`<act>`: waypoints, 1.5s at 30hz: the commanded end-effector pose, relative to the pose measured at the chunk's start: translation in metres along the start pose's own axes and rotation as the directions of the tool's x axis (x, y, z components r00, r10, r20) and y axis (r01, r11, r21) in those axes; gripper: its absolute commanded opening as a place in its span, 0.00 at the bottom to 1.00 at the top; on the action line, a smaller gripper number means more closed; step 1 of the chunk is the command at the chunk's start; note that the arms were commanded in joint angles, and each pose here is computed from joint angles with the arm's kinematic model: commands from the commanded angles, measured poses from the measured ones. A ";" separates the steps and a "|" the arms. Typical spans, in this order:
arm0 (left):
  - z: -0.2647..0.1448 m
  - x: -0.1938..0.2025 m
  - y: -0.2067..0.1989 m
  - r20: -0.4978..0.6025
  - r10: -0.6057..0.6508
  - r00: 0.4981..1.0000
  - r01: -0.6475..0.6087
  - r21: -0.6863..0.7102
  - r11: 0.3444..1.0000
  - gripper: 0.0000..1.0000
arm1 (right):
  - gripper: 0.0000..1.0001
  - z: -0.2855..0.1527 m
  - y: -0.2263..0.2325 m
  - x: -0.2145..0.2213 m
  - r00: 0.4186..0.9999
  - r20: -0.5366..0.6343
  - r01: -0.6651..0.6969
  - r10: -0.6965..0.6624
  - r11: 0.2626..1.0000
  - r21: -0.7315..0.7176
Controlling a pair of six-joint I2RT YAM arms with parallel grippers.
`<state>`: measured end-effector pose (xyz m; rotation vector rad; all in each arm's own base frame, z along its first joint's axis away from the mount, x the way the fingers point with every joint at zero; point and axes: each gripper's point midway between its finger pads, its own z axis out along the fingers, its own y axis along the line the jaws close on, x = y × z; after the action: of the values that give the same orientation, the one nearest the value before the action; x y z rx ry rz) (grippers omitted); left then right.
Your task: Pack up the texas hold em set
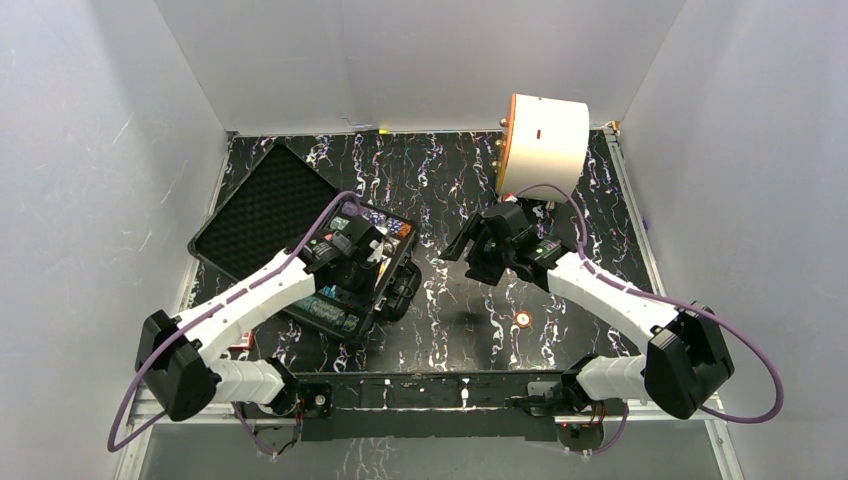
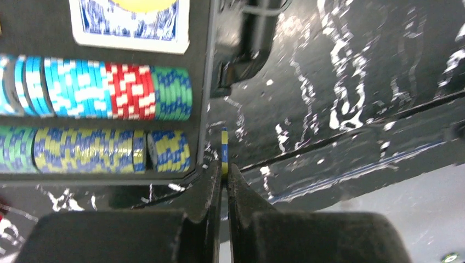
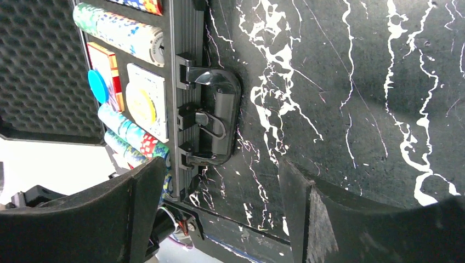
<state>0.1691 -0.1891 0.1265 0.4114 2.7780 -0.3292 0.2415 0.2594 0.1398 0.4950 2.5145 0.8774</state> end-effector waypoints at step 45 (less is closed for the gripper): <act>-0.002 0.029 0.045 -0.226 0.071 0.972 -0.125 -0.237 0.963 0.22 | 0.81 0.009 -0.006 0.013 0.996 -0.072 0.047 -0.047 0.999 -0.004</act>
<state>0.1463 -0.1286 0.0916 0.5554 3.0111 0.1899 0.2261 0.2636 0.1164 0.4464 2.6258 0.8848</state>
